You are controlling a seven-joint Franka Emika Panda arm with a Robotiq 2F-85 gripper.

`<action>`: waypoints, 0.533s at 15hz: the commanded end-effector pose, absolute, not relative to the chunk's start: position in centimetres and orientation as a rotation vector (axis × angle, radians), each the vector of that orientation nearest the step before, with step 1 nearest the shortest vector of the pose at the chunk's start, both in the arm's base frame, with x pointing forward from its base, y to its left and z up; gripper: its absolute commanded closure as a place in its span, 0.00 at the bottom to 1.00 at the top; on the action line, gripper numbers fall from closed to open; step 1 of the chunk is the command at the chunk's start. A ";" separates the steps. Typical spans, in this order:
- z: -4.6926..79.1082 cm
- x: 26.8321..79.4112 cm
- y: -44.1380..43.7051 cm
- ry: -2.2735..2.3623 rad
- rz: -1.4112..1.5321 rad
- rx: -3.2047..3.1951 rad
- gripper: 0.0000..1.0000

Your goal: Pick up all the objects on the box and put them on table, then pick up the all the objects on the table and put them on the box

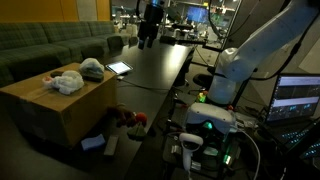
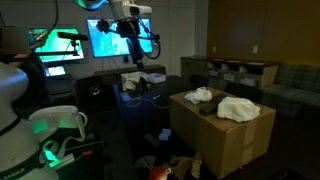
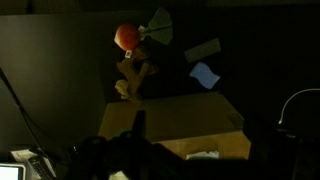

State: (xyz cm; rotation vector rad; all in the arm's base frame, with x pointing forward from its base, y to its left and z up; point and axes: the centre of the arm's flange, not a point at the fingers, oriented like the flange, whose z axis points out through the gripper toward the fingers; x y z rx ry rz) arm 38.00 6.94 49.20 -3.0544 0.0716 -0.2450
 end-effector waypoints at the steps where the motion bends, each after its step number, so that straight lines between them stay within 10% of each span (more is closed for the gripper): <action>1: 48.2 47.0 8.2 0.040 -0.263 -3.083 0.00; 8: 45.3 57.7 11.2 -0.093 -0.400 -3.138 0.00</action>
